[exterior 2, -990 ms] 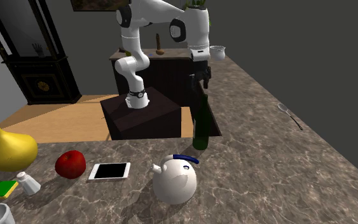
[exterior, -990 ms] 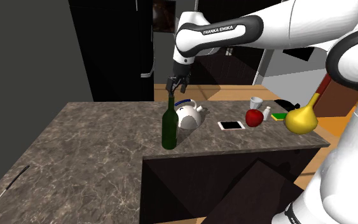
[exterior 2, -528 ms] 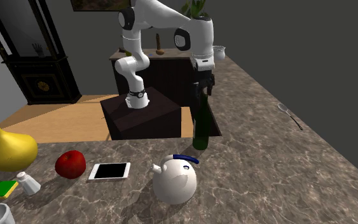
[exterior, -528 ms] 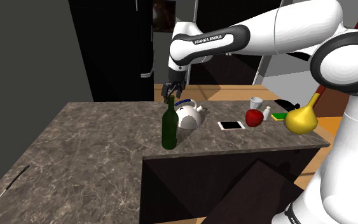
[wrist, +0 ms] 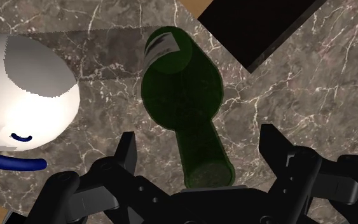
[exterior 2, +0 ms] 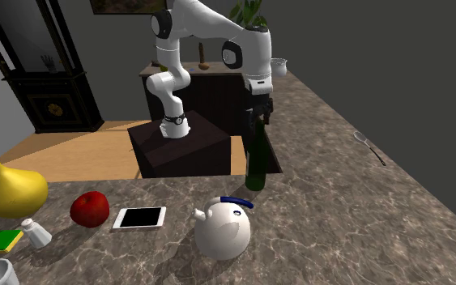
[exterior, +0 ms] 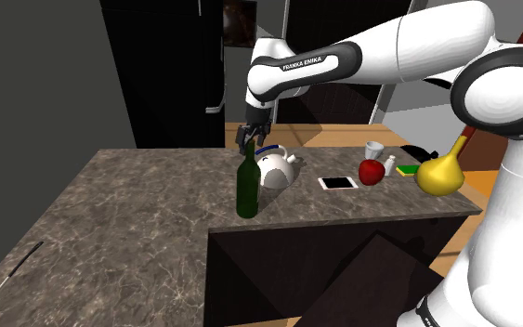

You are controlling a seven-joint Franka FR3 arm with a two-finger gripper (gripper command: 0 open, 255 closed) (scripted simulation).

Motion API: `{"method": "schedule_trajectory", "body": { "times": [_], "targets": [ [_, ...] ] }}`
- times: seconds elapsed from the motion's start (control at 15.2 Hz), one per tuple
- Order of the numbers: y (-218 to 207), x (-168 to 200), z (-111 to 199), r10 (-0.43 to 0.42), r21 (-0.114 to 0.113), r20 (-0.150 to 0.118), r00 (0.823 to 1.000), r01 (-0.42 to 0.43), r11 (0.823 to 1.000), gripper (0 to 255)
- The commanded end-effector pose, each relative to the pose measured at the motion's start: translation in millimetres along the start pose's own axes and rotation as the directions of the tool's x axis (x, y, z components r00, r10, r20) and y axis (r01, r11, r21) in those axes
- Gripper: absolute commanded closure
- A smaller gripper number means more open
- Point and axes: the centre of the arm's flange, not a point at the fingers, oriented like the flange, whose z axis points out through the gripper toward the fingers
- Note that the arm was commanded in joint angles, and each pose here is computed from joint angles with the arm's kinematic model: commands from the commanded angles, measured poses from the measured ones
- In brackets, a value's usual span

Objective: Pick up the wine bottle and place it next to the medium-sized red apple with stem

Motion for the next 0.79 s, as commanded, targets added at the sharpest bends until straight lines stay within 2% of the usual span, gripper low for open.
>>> {"method": "schedule_trajectory", "body": {
  "times": [0.0,0.07,0.73],
  "targets": [
    [0.0,0.1,0.1,0.000,0.000,0.000,1.000,0.000,1.000,0],
    [0.0,0.1,0.1,0.000,0.000,0.000,1.000,0.000,1.000,255],
    [-0.3,0.5,-5.2,0.000,0.000,0.000,1.000,0.000,1.000,255]
  ]
}}
